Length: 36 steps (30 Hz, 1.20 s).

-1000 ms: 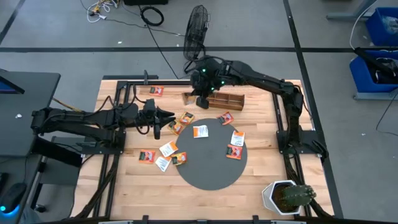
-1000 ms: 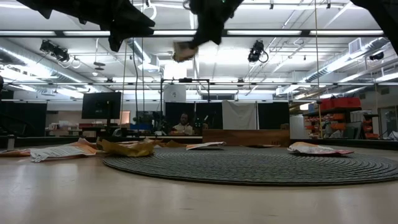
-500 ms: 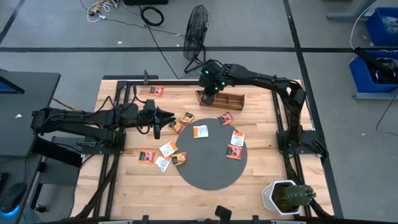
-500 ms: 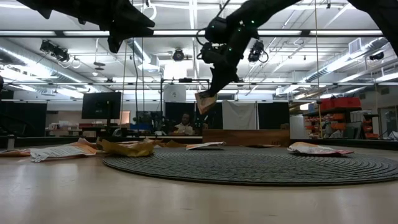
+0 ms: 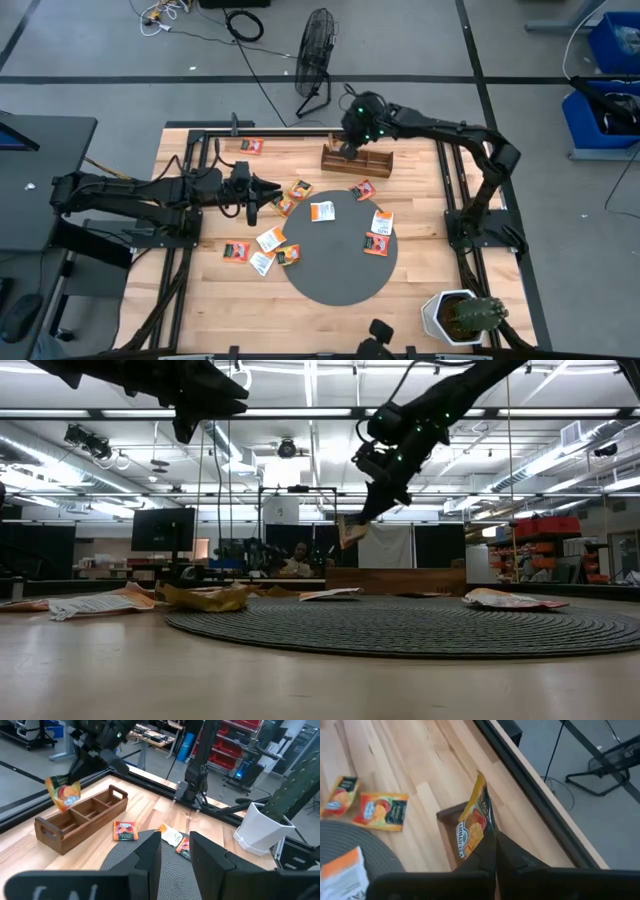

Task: Pick & Place Tea
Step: Put the yellow tea bag into the left section of the wooden organizer

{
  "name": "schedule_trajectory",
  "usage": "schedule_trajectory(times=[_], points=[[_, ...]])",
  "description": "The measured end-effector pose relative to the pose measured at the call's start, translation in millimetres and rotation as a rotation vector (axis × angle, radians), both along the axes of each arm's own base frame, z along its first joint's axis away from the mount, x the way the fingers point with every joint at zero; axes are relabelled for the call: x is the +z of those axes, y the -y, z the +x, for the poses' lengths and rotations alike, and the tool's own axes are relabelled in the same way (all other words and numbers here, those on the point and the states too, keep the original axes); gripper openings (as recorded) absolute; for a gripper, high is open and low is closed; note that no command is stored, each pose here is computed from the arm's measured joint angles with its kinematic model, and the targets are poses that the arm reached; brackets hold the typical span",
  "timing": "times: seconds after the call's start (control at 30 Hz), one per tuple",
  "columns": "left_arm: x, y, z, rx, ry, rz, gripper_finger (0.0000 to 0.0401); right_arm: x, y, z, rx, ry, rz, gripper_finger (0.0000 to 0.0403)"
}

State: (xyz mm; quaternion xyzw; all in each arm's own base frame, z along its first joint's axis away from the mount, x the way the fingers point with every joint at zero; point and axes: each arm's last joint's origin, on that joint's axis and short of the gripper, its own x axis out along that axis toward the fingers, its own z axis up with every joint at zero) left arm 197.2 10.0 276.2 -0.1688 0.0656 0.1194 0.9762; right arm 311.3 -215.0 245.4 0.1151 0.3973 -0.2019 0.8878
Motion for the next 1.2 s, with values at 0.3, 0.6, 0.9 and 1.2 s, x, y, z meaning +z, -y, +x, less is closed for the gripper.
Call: schedule_trajectory(times=[0.3, 0.6, 0.9, 1.2], points=[[0, 0, 0, 0.010, 0.015, -0.060, 0.0103, -29, 3, 4, -0.005, 0.035, -0.022, 0.0000], [0, 3, 0, -0.001, 0.022, -0.082, 0.0103, -55, 12, 7, -0.038, 0.025, 0.021, 0.0000], [1, 4, 0, -0.007, 0.023, -0.083, 0.0103, -56, 20, 5, -0.063, 0.030, -0.016, 0.0015], [0, 4, 0, -0.007, 0.021, -0.082, 0.0103, -67, 19, 7, -0.034, 0.011, 0.027, 0.0029]])
